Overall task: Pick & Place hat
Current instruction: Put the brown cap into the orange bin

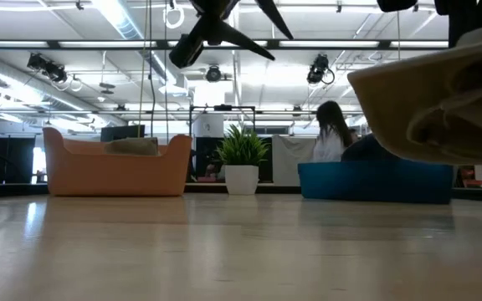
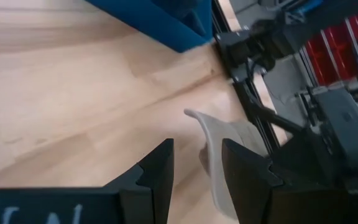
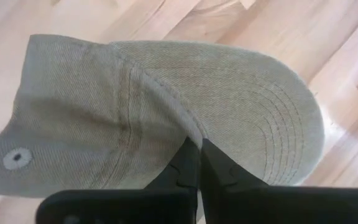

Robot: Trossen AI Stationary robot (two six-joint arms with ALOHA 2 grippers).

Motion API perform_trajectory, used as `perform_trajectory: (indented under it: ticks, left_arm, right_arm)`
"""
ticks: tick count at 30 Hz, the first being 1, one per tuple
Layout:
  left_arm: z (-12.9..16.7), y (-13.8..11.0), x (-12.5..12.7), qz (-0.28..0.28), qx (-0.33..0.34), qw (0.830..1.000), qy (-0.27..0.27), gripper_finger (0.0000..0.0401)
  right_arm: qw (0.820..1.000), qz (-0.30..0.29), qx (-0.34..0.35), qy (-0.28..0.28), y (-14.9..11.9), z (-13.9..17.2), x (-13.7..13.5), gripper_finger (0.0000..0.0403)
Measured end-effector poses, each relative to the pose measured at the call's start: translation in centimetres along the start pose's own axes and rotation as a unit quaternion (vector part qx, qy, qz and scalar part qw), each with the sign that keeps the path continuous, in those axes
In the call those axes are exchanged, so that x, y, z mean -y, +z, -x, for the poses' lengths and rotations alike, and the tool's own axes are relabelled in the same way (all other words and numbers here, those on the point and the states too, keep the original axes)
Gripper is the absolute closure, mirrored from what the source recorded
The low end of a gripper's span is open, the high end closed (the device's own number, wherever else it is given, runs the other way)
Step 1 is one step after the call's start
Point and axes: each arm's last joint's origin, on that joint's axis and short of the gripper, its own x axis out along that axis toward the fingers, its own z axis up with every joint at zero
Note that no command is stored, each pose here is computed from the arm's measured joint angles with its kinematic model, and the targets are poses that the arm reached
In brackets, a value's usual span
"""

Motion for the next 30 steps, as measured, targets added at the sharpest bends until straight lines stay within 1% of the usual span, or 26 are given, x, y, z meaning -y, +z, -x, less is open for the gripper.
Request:
perform_trajectory:
  ticks: [5,8,14,18,23,30]
  left_arm:
    - [-0.6,1.2,-0.5,0.014,-0.005,1.000,0.009,0.0263]
    - [-1.0,1.9,-0.7,0.020,-0.015,1.000,0.012,0.0263]
    - [-1.5,2.8,-1.2,0.027,-0.013,0.999,0.021,0.0263]
    - [-1.7,3.3,-1.4,0.033,-0.040,0.999,0.018,0.0263]
    - [-1.9,3.8,-1.5,0.038,-0.051,0.998,0.016,0.0263]
    - [-2.2,4.4,-1.8,0.043,-0.049,0.998,0.018,0.0263]
  right_arm:
    - [1.000,0.021,0.001,-0.003,0.1,0.1,-0.4,0.0402]
    - [0.999,0.040,-0.003,-0.021,0.2,0.2,-0.6,0.0402]
    - [0.993,0.087,-0.018,-0.081,0.3,0.4,-1.0,0.0402]
    - [0.988,0.103,-0.027,-0.115,0.3,0.5,-1.1,0.0402]
    - [0.982,0.108,-0.032,-0.151,0.4,0.7,-1.2,0.0402]
    - [0.978,0.111,-0.037,-0.171,0.4,0.7,-1.2,0.0402]
